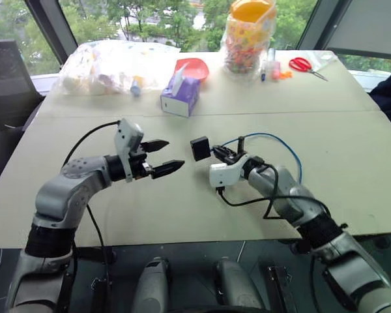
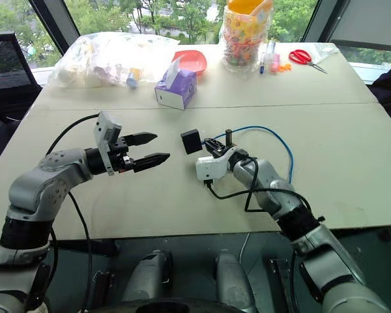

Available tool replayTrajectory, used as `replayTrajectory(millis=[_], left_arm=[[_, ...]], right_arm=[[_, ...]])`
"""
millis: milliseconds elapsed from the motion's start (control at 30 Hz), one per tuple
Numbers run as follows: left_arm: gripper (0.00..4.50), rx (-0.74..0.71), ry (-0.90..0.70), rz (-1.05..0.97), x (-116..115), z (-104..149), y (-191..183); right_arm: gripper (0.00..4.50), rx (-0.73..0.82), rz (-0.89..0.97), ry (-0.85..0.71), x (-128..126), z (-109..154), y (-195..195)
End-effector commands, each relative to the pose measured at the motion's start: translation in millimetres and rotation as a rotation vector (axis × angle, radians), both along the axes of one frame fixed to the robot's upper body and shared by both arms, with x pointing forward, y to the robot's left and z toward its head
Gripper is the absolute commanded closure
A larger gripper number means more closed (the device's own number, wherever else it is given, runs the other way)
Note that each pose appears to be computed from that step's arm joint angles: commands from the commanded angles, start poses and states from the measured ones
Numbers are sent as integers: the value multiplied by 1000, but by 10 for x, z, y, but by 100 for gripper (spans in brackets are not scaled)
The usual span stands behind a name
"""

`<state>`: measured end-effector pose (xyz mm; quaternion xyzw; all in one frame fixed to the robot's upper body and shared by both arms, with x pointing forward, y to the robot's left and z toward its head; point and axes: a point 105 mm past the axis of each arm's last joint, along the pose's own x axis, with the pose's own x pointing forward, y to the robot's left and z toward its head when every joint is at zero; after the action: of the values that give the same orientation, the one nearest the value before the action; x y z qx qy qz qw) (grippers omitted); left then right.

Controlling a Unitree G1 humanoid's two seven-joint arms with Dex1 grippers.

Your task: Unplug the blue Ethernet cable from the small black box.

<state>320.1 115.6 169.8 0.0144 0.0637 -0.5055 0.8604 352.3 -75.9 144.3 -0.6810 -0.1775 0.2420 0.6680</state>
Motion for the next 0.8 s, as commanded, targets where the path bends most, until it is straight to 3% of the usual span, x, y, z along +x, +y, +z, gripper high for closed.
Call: replayTrajectory(millis=[33,300,600,700,800], left_arm=[[0,-1,-48,-25,61,90,-45],[0,-56,-84,-44,202,165,-194],[0,-132,-91,-85,169,259,-339],[76,-139,-93,-91,169,270,-361],[202,-144,-94,-89,180,274,-368]], right_arm=[[445,46,11,-134,-101,403,41],[445,0,44,-177,-183,495,54],[445,2,83,-161,-239,473,113],[450,4,89,-153,-258,459,120],[450,19,88,-150,-267,483,124]])
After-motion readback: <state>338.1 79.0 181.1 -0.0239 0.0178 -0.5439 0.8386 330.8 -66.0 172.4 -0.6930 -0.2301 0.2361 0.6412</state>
